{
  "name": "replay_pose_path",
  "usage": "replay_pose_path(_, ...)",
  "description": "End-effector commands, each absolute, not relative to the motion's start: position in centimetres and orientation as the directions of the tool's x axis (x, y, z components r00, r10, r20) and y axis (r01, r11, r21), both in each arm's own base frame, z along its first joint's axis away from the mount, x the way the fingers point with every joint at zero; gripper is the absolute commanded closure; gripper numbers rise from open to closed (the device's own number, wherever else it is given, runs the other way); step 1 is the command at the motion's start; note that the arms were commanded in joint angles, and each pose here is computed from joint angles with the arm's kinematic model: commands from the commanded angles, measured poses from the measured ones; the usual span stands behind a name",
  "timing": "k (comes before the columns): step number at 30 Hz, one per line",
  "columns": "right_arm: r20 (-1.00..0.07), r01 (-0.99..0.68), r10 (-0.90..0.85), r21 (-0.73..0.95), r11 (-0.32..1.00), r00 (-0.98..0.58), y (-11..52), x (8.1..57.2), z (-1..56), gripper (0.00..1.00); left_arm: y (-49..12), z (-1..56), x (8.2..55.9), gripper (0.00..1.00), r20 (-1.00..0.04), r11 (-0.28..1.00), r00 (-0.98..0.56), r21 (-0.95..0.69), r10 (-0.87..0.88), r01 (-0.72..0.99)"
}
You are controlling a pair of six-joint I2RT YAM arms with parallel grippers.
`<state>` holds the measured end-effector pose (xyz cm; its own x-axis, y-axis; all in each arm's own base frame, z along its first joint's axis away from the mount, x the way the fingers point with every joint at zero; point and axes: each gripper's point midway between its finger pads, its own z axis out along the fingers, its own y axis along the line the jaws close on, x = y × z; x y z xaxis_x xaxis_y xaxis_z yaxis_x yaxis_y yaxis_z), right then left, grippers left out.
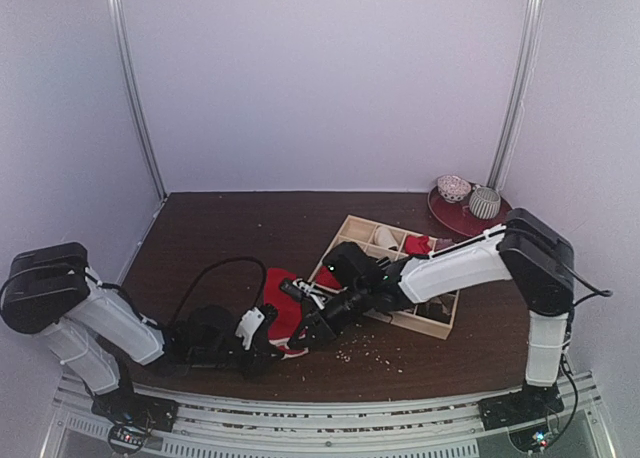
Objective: Roll the socks
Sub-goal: Roll a pair of socks at the center of the board.
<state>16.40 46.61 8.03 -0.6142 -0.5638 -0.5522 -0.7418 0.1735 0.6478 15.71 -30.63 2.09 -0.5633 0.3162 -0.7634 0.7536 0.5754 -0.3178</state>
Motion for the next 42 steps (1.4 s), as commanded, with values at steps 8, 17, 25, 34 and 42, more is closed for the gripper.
replay_pose_path(8,-0.742,-0.951,-0.594,-0.227,-0.212,0.310,44.2,12.4,6.2,0.60,-25.7,-4.1,10.8,1.00,-0.410,0.701,-0.822,-0.444,0.395,0.558)
replay_pose_path(17,-0.672,-0.893,-0.599,-0.402,-0.200,0.436,45.6,14.5,5.1,0.60,-25.7,-4.3,9.9,1.00,-0.385,0.677,-0.826,-0.477,0.412,0.560)
replay_pose_path(25,-0.671,-0.879,-0.578,-0.428,-0.208,0.464,46.4,14.8,5.2,0.60,-25.4,-4.2,9.1,1.00,-0.377,0.659,-0.823,-0.494,0.425,0.567)
replay_pose_path(34,-0.601,-0.890,-0.669,-0.392,-0.232,0.438,46.1,15.9,1.3,0.61,-24.3,-4.5,8.4,1.00,-0.365,0.664,-0.831,-0.501,0.420,0.556)
replay_pose_path(42,-0.544,-0.939,-0.774,-0.284,-0.195,0.325,45.2,16.2,-1.4,0.79,-24.2,-4.6,8.4,1.00,-0.372,0.660,-0.827,-0.500,0.422,0.561)
